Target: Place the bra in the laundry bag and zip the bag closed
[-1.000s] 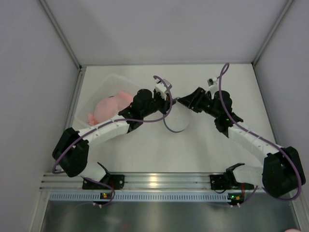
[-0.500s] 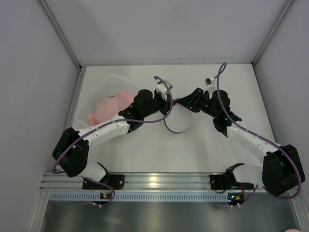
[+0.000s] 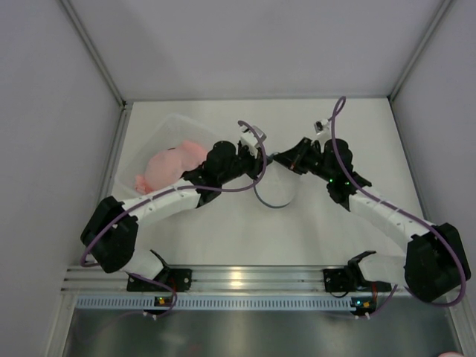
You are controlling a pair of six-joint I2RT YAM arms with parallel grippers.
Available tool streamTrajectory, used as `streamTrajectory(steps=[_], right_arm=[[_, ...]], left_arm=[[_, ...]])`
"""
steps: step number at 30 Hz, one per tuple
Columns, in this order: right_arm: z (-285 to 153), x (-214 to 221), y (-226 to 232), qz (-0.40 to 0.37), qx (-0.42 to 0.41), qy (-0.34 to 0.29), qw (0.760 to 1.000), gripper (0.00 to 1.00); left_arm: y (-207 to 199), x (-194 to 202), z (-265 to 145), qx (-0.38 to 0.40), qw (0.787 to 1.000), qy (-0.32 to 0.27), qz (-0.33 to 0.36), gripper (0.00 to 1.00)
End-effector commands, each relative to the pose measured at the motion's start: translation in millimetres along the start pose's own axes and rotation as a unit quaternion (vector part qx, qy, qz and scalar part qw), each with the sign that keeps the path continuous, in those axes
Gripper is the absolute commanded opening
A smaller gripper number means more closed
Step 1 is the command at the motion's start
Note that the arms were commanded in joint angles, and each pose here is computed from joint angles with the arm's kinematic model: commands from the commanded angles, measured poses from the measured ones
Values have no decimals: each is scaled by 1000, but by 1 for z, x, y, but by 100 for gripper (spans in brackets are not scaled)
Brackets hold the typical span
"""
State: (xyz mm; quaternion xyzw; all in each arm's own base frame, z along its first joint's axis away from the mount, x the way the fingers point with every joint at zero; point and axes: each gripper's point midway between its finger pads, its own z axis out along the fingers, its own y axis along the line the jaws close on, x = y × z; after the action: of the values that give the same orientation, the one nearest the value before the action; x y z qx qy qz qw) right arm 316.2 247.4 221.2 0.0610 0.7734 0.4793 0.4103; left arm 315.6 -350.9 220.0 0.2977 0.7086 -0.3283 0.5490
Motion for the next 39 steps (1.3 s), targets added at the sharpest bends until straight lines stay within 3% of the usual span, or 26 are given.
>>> streamTrajectory(steps=[1, 6, 13, 22, 31, 36, 39], right_arm=[[-5, -26, 7, -38, 30, -44, 998, 0], [-17, -36, -13, -65, 103, -62, 991, 0], [-25, -20, -45, -71, 164, -32, 983, 0], [-40, -17, -55, -89, 196, -25, 976, 0], [-44, 1, -67, -86, 197, -1, 977, 0], [-56, -8, -75, -113, 235, -8, 965, 0], [-56, -9, -73, -123, 230, -5, 965, 0]], left_arm=[[-7, -48, -12, -2, 996, -84, 8, 0], [1, -57, -26, -30, 993, -110, 4, 0], [-5, -72, -47, -24, 989, -147, 10, 0], [6, -65, -70, -58, 986, -153, 35, 0], [43, -72, -93, -170, 969, -181, -3, 0], [36, -73, -102, -147, 970, -193, -8, 0], [26, -66, -96, -115, 978, -176, -1, 15]])
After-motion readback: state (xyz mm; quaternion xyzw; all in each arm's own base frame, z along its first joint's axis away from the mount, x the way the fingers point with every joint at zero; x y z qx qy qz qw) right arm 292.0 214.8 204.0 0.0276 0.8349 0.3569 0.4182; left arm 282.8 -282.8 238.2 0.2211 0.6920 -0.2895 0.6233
